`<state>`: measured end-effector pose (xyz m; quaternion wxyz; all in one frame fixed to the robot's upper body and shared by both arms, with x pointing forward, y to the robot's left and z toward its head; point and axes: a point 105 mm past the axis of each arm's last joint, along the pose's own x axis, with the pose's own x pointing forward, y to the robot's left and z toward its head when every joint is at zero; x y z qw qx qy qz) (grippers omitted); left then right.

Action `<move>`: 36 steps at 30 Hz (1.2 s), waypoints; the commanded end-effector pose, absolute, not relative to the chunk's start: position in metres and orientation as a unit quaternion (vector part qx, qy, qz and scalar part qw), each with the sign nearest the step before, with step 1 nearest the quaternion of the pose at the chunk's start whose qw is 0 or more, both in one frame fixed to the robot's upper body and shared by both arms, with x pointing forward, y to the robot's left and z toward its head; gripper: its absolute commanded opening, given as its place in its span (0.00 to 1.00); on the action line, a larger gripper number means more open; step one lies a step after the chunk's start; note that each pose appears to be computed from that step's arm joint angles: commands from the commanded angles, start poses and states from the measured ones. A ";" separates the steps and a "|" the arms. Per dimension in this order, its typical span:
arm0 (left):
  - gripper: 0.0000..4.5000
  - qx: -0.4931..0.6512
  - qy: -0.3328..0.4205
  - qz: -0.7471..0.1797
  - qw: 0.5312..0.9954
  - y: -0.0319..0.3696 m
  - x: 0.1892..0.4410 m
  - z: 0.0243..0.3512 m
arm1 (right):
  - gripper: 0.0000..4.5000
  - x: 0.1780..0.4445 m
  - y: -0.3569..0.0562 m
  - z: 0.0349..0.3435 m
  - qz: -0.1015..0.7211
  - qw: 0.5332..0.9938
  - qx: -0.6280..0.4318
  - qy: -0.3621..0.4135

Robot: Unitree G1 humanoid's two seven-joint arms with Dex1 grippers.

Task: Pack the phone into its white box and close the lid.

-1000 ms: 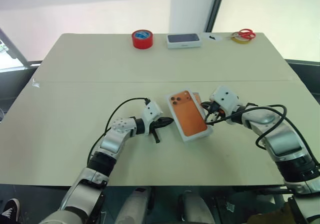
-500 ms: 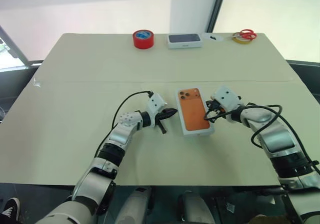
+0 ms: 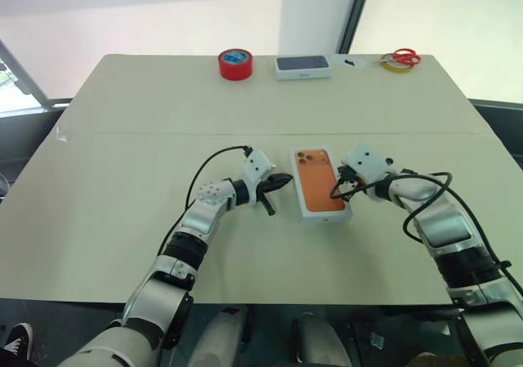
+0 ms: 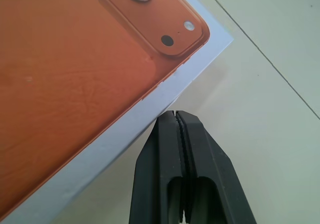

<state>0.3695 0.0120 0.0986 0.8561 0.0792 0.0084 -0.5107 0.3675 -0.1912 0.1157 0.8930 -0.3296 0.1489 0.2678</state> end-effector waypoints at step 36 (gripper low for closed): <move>1.00 0.068 -0.034 -0.506 0.859 0.071 0.357 0.150 | 0.99 0.323 -0.167 0.165 0.396 0.898 -0.182 0.056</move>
